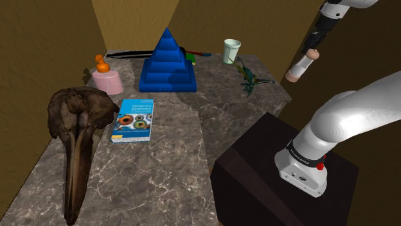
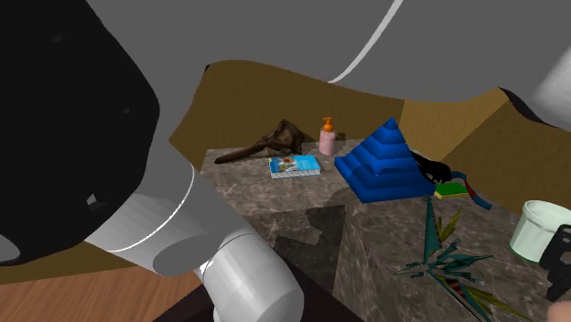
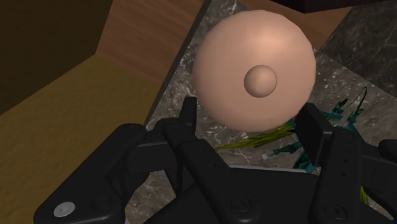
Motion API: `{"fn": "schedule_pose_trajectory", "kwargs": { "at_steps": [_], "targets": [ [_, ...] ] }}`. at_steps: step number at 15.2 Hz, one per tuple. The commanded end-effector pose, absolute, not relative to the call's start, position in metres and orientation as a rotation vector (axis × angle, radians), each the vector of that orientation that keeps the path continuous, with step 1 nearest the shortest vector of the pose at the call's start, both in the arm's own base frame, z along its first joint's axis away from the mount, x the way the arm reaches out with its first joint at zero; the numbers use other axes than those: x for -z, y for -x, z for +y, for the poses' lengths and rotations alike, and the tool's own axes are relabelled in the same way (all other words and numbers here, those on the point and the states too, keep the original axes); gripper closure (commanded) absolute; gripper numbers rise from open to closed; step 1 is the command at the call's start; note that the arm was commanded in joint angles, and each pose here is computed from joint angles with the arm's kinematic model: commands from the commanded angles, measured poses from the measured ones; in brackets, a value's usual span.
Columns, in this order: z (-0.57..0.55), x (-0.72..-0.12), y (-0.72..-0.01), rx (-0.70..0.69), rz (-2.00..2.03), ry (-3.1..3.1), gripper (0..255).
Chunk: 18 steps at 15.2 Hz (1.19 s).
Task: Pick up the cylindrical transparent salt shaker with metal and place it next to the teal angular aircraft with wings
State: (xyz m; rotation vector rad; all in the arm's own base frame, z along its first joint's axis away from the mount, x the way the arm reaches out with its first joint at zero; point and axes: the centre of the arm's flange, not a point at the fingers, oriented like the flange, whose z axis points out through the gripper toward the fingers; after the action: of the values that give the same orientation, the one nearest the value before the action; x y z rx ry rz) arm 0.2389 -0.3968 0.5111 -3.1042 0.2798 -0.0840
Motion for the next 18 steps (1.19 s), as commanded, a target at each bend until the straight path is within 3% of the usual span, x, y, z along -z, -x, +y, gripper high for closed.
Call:
{"fn": "schedule_pose_trajectory", "kwargs": {
  "at_steps": [1,18],
  "targets": [
    [-0.396,-0.499,-0.239,0.085,0.28,3.104,255],
    [-0.396,-0.408,-0.239,0.085,0.28,3.104,255]
  ]
}}
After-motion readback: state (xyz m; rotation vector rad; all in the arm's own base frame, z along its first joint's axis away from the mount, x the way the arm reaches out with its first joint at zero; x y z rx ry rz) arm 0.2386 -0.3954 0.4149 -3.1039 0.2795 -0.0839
